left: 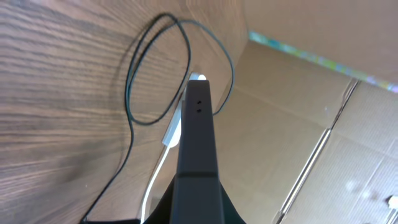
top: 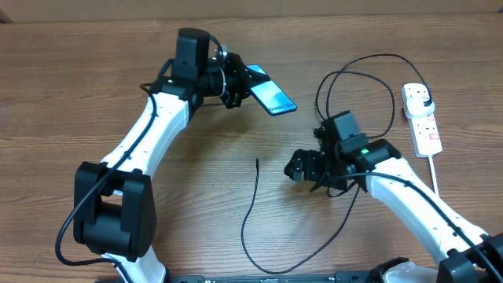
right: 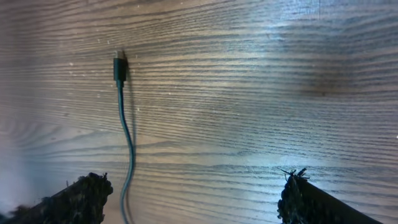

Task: Plug charger to phone and switch on socket
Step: 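Move the right gripper down toward the black cable's plug end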

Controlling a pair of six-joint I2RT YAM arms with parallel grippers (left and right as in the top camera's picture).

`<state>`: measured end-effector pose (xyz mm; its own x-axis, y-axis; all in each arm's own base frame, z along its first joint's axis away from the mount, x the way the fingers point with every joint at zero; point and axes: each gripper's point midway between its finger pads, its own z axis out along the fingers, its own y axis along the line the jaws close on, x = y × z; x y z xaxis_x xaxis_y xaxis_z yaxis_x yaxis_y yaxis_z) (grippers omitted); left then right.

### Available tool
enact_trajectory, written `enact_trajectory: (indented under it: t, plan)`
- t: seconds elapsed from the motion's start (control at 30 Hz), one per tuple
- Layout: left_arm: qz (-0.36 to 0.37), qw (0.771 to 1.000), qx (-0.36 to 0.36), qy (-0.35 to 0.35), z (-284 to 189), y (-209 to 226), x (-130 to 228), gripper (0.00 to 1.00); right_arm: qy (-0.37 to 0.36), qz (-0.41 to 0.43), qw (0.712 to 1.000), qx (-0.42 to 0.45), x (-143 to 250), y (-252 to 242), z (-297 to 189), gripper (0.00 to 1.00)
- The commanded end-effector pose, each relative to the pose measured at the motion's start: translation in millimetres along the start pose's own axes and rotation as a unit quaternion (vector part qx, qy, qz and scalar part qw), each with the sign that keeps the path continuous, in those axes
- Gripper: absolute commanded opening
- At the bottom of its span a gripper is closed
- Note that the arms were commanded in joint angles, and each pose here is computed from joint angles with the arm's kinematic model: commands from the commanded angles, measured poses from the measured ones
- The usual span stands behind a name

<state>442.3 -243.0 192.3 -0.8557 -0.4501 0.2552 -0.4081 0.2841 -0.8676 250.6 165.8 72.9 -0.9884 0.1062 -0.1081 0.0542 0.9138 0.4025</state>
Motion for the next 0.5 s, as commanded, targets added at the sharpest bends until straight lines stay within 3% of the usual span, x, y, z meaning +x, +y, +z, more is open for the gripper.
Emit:
enact_trajectory:
  t: [0.0,0.47]
  plan:
    - [0.017,1.0,0.009,-0.005,-6,-5,-5,0.04,-0.041,-0.005,0.999,0.017,-17,10,-8,0.91]
    - [0.015,0.999,0.004,-0.03,-8,-3,-16,0.04,-0.114,-0.068,0.991,0.027,-15,88,-30,0.93]
